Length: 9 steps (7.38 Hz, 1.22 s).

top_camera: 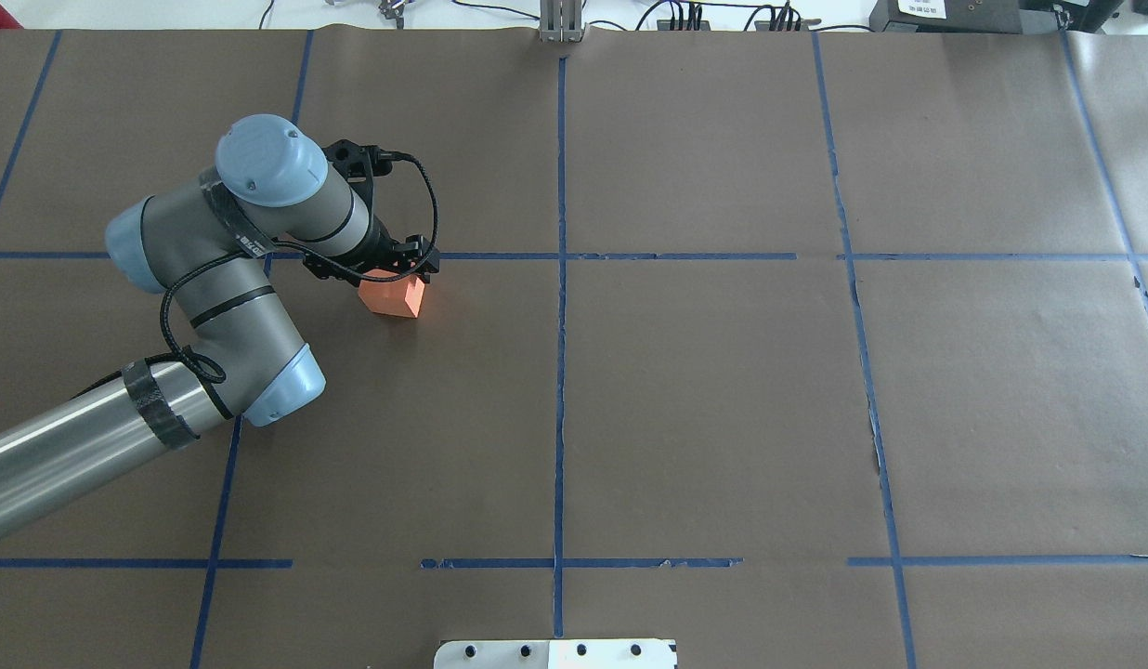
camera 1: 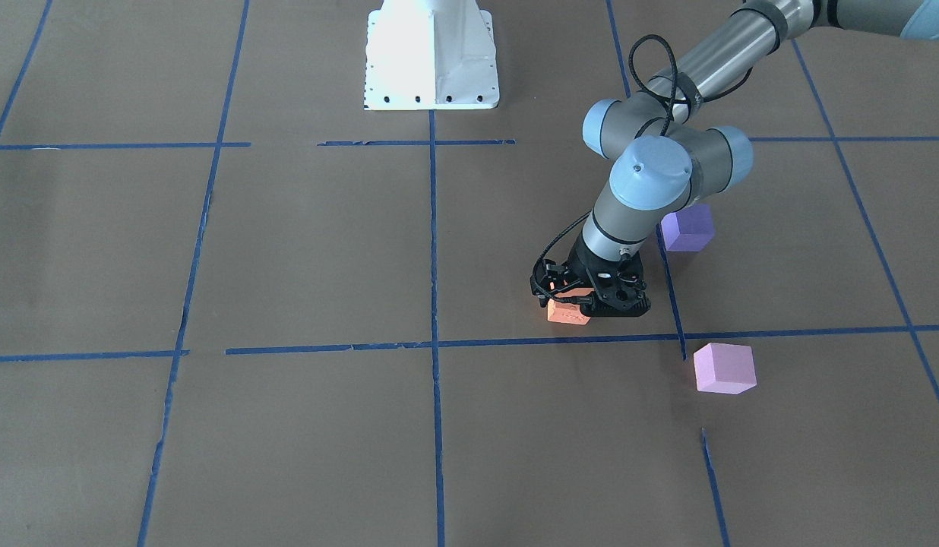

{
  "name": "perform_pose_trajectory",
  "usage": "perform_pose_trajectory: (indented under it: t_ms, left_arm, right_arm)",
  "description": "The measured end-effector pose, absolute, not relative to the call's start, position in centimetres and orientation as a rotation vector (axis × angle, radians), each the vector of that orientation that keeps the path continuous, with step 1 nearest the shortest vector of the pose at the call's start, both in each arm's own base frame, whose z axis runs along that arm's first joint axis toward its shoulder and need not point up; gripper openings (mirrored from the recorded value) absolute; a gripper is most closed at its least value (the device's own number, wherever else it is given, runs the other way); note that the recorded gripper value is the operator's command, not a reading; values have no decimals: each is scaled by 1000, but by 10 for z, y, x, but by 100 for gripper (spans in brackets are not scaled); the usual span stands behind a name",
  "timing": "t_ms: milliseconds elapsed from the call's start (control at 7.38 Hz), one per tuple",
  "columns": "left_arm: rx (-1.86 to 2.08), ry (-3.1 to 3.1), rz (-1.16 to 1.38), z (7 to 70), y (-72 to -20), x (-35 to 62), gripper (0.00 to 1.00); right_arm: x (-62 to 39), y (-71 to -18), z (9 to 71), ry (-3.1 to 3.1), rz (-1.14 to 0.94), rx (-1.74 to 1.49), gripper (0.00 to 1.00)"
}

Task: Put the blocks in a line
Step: 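Carry the orange cube with the left gripper between pink and purple cubes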

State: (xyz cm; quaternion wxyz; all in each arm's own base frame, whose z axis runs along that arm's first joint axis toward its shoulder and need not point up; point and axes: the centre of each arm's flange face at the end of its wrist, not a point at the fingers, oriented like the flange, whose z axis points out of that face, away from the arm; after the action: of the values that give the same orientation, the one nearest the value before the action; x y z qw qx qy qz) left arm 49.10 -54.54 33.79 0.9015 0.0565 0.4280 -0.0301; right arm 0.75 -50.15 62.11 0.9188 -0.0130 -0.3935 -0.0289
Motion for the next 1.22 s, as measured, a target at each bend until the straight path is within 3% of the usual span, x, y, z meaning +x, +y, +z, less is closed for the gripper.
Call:
perform_pose_trajectory:
  t_ms: [136, 407, 814, 1220]
  left_arm:
    - [117, 881, -56, 340, -544, 494, 31]
    - [104, 879, -46, 339, -543, 494, 17]
    - [44, 857, -11, 354, -543, 432, 16]
    - [29, 760, 9, 427, -555, 346, 16]
  right_arm:
    - [7, -501, 621, -809, -60, -26, 100]
    - [7, -501, 621, -809, -60, -27, 100]
    - [7, -501, 621, -809, -60, -27, 100]
    - [7, -501, 621, -809, -59, -27, 100]
